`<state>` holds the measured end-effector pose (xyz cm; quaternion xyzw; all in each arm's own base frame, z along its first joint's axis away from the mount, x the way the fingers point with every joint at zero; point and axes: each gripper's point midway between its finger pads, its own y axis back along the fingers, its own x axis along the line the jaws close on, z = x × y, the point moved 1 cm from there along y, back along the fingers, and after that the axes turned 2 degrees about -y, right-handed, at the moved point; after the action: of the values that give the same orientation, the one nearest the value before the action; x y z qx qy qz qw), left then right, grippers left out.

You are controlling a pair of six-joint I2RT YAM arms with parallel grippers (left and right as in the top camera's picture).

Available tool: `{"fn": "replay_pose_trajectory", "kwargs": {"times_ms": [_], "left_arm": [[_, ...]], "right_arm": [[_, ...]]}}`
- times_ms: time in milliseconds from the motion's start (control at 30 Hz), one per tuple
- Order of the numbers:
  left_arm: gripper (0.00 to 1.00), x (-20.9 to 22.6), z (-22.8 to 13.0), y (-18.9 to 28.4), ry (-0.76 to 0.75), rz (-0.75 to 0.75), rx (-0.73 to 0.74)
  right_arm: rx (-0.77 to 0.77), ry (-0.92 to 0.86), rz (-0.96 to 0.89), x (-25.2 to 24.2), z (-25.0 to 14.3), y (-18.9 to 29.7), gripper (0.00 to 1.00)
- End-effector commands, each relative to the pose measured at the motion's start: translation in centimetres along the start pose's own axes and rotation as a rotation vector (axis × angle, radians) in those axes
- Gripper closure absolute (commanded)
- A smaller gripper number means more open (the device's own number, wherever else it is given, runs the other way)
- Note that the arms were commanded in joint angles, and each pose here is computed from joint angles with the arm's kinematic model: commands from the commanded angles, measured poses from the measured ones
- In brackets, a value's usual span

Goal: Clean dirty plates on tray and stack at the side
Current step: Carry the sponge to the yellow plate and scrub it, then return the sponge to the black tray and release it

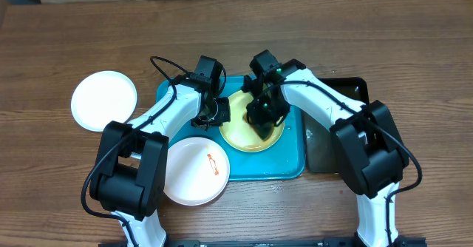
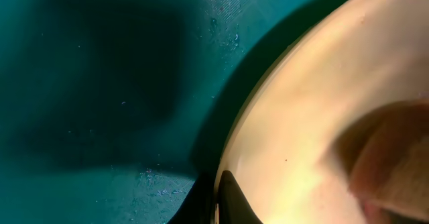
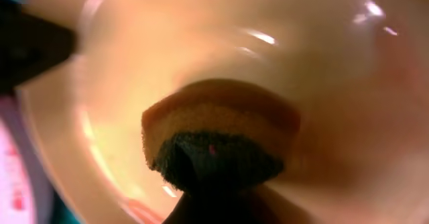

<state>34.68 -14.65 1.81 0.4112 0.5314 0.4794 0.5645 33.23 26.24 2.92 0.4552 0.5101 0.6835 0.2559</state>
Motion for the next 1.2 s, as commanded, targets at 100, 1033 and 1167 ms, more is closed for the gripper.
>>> {"fn": "replay_pose_trajectory", "kwargs": {"times_ms": [100, 1033, 1167], "left_arm": [[0.96, 0.7, -0.6, -0.9, 0.013, 0.02, 0.03], [0.95, 0.6, -0.4, -0.9, 0.008, 0.018, 0.022], [0.95, 0.6, -0.3, -0.9, 0.007, 0.016, 0.018]], "right_arm": [[-0.105, -0.006, 0.13, 1.9, 3.8, 4.2, 0.96], [0.072, -0.68, -0.53, -20.0, -6.7, 8.7, 0.96], [0.054, -0.677, -0.529, -20.5, -6.9, 7.3, 0.8]]}}
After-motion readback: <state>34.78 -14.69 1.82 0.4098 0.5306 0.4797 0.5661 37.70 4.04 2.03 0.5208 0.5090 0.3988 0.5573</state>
